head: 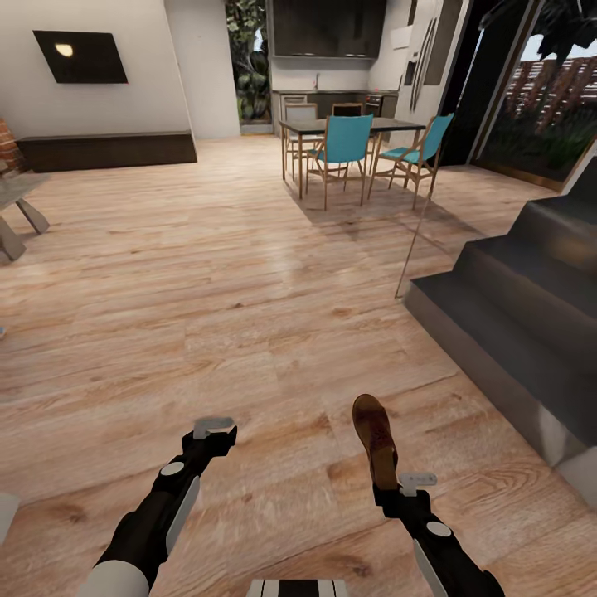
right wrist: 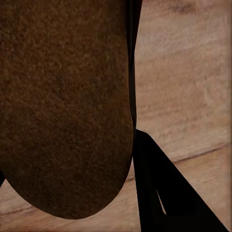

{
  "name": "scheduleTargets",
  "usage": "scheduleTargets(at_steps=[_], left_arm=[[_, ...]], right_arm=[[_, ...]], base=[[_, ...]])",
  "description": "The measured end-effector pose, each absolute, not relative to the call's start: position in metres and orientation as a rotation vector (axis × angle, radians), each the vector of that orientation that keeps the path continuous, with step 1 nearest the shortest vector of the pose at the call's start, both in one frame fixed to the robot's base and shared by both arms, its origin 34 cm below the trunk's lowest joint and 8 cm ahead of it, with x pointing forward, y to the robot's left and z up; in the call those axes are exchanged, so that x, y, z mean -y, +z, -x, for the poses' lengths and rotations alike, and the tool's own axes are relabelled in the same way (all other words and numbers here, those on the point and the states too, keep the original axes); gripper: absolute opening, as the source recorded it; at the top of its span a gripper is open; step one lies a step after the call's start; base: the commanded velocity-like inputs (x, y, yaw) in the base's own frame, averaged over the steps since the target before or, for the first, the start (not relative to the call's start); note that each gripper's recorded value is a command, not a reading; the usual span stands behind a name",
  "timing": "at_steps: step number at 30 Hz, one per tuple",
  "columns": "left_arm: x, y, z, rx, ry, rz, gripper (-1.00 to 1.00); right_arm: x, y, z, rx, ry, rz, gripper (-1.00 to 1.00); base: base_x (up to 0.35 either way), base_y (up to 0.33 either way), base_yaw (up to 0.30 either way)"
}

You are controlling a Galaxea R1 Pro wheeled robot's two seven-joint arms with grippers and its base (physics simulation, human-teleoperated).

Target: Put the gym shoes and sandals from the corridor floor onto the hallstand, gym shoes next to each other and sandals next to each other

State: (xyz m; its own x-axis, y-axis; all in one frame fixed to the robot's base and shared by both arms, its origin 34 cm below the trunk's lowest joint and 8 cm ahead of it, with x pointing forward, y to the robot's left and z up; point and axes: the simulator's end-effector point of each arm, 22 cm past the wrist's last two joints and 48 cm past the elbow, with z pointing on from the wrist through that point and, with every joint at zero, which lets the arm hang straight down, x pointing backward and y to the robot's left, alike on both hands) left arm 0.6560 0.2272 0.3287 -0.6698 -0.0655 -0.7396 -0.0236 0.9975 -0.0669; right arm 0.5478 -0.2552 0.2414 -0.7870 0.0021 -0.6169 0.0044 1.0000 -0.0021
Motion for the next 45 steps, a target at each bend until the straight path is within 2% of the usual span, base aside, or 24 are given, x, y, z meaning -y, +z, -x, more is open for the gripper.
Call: scheduleTargets(at_steps=[19,33,45], left_arm=[[-0.227,0.337,-0.659,-2.291,-0.066,0.059,1.0],[-0.227,0.317,-0.654,-2.289,-0.066,0.06,1.0],[-0.226,0.324,-0.656,-2.278,-0.068,0.059,1.0]], right_arm=[[0.256,0.248,-0.552,-2.462,-0.005,-0.005,-1.0],[0.258,0.229,-0.548,-2.46,-0.009,-0.004,-1.0],[0.258,0.234,-0.551,-2.448,-0.01,-0.003,-1.0]], base=[[0.0,0.0,-0.186],[0.0,0.0,-0.029],[0.0,0.0,-0.219]])
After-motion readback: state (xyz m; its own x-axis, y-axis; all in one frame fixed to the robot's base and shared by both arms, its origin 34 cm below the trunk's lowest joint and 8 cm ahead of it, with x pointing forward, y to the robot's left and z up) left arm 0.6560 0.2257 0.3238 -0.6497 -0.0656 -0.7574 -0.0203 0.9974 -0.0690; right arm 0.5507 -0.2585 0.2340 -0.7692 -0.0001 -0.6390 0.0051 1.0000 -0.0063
